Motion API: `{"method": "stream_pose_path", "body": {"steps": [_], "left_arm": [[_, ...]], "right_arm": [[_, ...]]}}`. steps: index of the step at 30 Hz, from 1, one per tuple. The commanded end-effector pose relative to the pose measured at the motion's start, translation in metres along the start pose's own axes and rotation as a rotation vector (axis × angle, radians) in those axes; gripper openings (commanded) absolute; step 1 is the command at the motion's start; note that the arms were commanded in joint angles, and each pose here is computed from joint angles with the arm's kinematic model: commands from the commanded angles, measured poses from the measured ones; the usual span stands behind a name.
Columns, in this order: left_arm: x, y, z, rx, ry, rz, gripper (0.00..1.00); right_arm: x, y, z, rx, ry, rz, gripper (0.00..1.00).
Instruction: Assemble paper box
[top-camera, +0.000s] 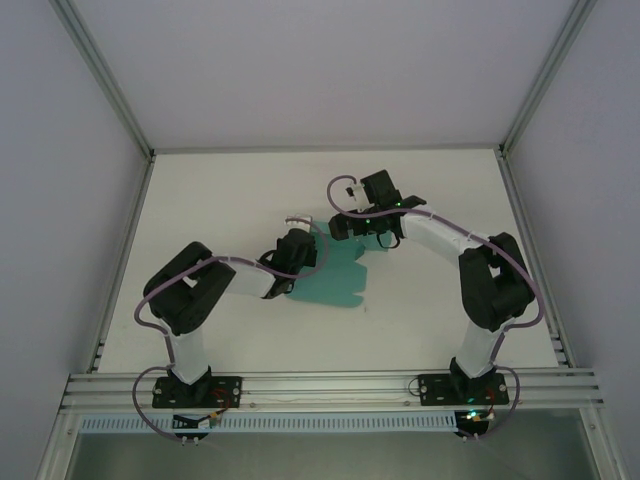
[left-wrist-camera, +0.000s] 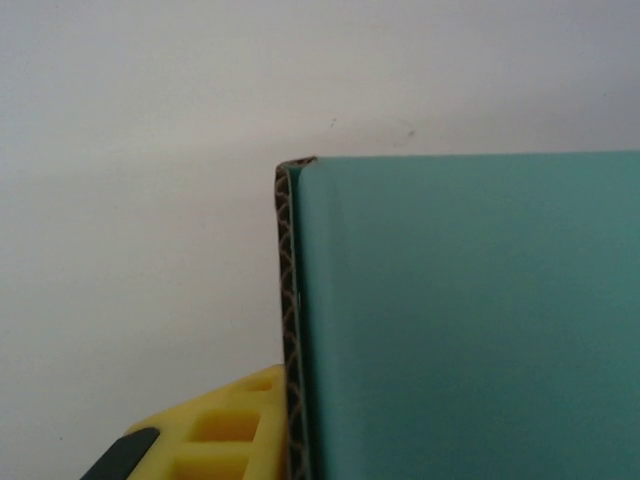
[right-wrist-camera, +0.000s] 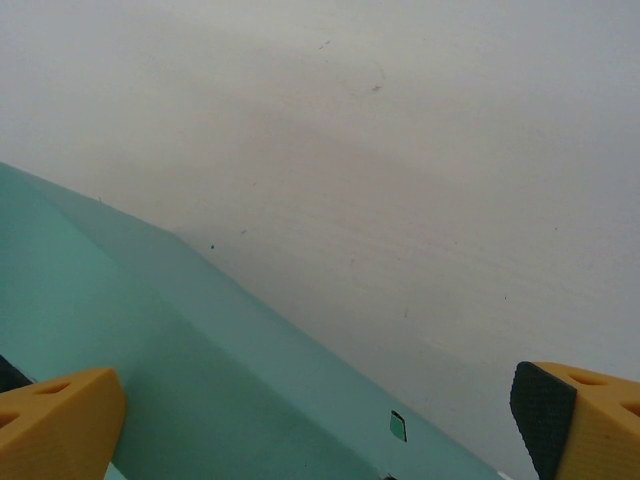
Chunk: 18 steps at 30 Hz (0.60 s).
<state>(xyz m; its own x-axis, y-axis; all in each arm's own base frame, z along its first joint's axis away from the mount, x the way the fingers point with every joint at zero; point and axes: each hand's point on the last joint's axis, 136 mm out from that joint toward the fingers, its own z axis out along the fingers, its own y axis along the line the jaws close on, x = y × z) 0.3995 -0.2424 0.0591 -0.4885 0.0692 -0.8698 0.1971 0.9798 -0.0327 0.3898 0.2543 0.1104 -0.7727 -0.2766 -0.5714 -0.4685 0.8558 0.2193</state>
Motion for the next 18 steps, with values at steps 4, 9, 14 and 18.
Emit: {"method": "stream_pose_path", "body": {"steps": [4, 9, 14, 18], "left_arm": [[0.01, -0.005, 0.015, -0.036, 0.052, 0.035, 0.02], [0.007, 0.003, 0.019, -0.106, 0.056, 0.026, 0.0], [-0.007, 0.007, 0.007, -0.114, 0.019, -0.013, 0.0], [-0.031, 0.011, -0.006, -0.133, -0.001, -0.046, 0.0]], "right_arm": [[0.038, -0.003, 0.011, -0.007, 0.121, 0.032, 1.0], [0.031, -0.002, 0.005, -0.004, 0.089, 0.028, 1.0], [0.008, -0.003, -0.012, 0.024, -0.003, 0.032, 1.0], [-0.021, -0.012, -0.046, 0.109, -0.138, 0.036, 1.0]]}}
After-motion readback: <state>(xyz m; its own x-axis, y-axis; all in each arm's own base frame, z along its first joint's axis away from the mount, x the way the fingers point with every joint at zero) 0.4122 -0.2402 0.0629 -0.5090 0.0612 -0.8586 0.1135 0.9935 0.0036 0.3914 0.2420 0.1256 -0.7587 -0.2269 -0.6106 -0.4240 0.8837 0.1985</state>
